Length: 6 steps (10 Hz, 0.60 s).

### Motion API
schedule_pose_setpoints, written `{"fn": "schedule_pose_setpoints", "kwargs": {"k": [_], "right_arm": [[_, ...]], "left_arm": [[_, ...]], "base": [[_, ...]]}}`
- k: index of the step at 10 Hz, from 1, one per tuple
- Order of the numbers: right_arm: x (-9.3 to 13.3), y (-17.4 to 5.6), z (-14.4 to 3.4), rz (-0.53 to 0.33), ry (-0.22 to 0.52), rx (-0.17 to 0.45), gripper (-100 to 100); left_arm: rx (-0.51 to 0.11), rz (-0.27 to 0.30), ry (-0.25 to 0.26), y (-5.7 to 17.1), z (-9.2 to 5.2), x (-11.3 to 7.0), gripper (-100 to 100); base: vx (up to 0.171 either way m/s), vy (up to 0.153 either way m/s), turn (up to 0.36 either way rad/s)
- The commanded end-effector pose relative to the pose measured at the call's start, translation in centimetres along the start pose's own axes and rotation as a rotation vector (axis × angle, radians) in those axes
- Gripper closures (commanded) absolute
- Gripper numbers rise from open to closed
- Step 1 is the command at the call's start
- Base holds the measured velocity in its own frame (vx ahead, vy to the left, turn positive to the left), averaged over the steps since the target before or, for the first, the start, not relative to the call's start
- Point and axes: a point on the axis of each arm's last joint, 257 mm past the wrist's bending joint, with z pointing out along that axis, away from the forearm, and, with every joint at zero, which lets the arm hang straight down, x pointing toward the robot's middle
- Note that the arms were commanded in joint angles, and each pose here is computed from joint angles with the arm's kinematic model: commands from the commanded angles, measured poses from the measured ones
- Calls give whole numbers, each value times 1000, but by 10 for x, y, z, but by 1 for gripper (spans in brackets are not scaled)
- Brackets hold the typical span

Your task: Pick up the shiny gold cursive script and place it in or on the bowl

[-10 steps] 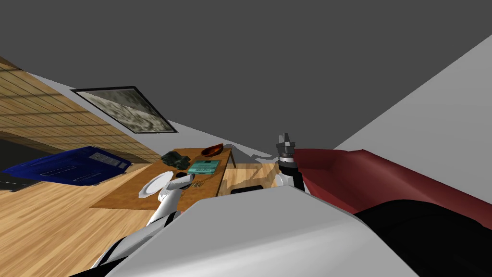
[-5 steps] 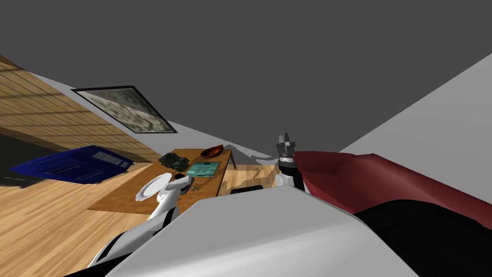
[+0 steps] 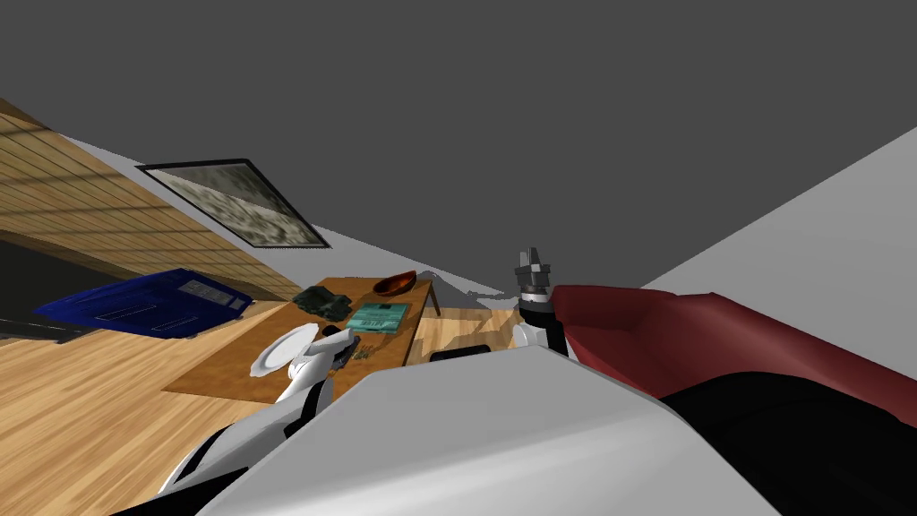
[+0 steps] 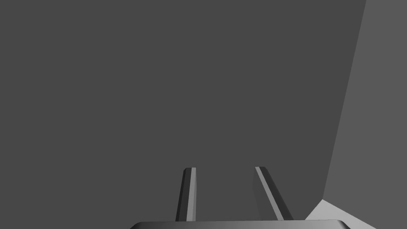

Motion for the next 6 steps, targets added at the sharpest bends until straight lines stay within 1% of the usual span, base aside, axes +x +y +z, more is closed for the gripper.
{"fn": "schedule_pose_setpoints", "kwargs": {"k": [1, 2, 3, 5, 6], "right_arm": [[0, 0, 0, 0, 0, 0, 0], [0, 0, 0, 0, 0, 0, 0], [0, 0, 0, 0, 0, 0, 0], [0, 0, 0, 0, 0, 0, 0], [0, 0, 0, 0, 0, 0, 0]], "left_arm": [[0, 0, 0, 0, 0, 0, -100], [-1, 2, 1, 1, 0, 0, 0], [-2, 0, 0, 5, 6, 9, -100], [-3, -1, 0, 10, 13, 21, -100], [-6, 0, 2, 9, 12, 16, -100]], "base": [[19, -3, 5], [0, 0, 0], [21, 39, -6], [35, 70, -11], [18, 37, -6]]}}
